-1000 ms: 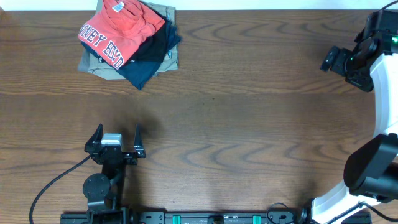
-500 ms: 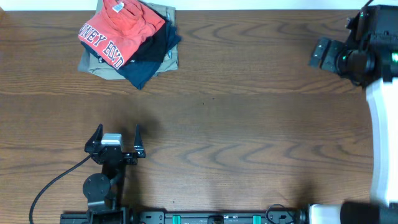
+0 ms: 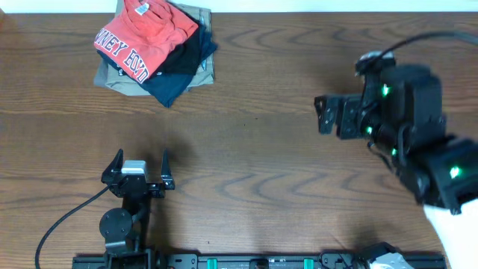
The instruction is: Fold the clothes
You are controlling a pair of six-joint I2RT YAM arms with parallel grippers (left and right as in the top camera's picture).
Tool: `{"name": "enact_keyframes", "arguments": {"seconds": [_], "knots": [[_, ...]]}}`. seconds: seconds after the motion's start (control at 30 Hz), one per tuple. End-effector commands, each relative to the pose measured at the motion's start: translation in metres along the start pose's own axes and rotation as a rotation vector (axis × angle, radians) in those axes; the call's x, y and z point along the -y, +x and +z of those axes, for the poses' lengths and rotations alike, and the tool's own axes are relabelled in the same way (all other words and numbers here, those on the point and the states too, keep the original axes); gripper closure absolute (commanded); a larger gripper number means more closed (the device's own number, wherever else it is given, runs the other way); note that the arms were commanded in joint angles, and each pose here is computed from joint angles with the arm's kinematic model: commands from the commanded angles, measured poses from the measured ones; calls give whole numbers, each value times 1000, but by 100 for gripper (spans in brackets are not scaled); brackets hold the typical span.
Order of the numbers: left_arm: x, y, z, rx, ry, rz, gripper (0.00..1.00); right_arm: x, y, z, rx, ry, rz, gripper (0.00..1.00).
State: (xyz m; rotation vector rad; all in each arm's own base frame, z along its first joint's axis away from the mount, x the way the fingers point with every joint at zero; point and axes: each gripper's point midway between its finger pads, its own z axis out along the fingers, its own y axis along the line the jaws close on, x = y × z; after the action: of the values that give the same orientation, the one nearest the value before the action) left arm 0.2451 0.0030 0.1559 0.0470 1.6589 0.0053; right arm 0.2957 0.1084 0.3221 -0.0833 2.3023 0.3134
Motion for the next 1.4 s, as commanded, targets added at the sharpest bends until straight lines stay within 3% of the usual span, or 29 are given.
{"name": "enact_keyframes", "arguments": {"seconds": [0.0,0.13,0.43,0.73,1.0,1.37], "knots": [[2,15,0,-46,10,7,2,7,12,1,83,13,-15,1],[2,15,0,-46,10,7,2,6,18,12,248,-54,-8,1],[2,15,0,-46,10,7,2,38,87,37,475,-91,32,1],[2,15,0,-46,10,7,2,75,141,55,530,-50,106,1],[2,15,0,-46,10,7,2,90,161,66,591,-44,110,1],[2,15,0,-46,10,7,2,107,151,50,675,17,128,1]]}}
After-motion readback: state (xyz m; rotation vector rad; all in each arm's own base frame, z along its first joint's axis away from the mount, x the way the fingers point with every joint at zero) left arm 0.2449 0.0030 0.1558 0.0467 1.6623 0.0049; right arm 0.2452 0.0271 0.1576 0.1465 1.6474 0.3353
